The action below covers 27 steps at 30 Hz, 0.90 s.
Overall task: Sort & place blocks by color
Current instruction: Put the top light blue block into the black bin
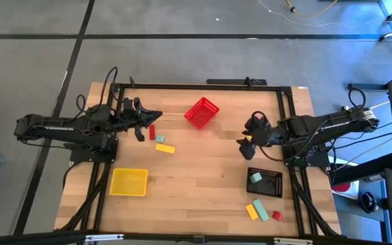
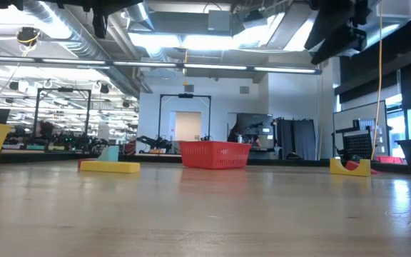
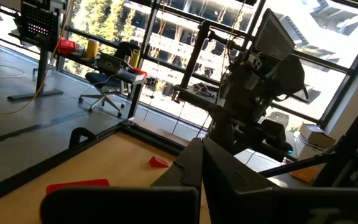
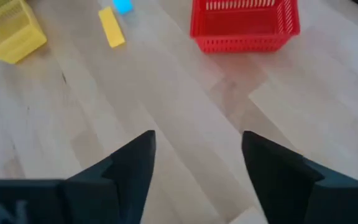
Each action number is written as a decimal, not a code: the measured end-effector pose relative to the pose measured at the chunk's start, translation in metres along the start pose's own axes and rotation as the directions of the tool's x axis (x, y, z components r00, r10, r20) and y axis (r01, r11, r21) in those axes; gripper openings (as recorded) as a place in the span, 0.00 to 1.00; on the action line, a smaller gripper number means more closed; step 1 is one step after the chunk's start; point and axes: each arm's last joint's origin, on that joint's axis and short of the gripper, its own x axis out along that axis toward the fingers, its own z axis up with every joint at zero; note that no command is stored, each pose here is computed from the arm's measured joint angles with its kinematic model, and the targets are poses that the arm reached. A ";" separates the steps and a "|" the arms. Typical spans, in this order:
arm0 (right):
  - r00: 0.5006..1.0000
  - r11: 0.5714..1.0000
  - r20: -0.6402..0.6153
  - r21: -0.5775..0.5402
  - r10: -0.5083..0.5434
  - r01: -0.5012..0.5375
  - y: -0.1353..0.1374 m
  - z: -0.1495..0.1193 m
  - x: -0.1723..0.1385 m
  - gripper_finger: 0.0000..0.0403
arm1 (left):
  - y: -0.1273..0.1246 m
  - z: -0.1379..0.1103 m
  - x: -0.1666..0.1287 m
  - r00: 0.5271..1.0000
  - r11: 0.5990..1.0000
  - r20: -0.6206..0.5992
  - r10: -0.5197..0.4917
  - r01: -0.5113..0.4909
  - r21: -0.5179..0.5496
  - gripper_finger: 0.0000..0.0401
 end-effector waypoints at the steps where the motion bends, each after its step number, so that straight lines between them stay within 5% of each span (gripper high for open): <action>1: 1.000 1.000 -0.005 -0.016 0.004 -0.004 0.000 0.000 0.000 0.52 | 0.000 0.000 0.000 1.000 1.000 0.000 0.000 0.000 0.000 0.00; 8: 0.996 0.997 -0.075 -0.065 0.046 -0.051 -0.009 -0.007 0.010 0.05 | 0.001 -0.003 0.000 1.000 1.000 -0.031 0.001 -0.001 0.008 0.01; 13: 0.993 0.994 -0.043 -0.004 0.112 -0.112 -0.016 -0.011 0.009 0.02 | 0.007 -0.009 0.004 0.995 0.999 -0.088 0.051 -0.049 0.020 0.12; 16: 0.992 0.992 -0.009 0.013 0.130 -0.129 -0.018 -0.009 0.005 0.01 | 0.012 -0.010 0.008 0.967 0.993 -0.223 0.120 -0.113 0.047 0.24; 21: 0.991 0.990 0.015 0.022 0.136 -0.136 -0.021 -0.006 0.003 0.01 | 0.021 -0.015 0.018 0.825 0.975 -0.520 0.220 -0.176 0.134 0.43; 27: 0.991 0.990 0.014 0.021 0.136 -0.136 -0.020 -0.006 0.003 0.00 | 0.028 -0.031 0.035 0.667 0.977 -0.720 0.190 -0.061 0.202 0.57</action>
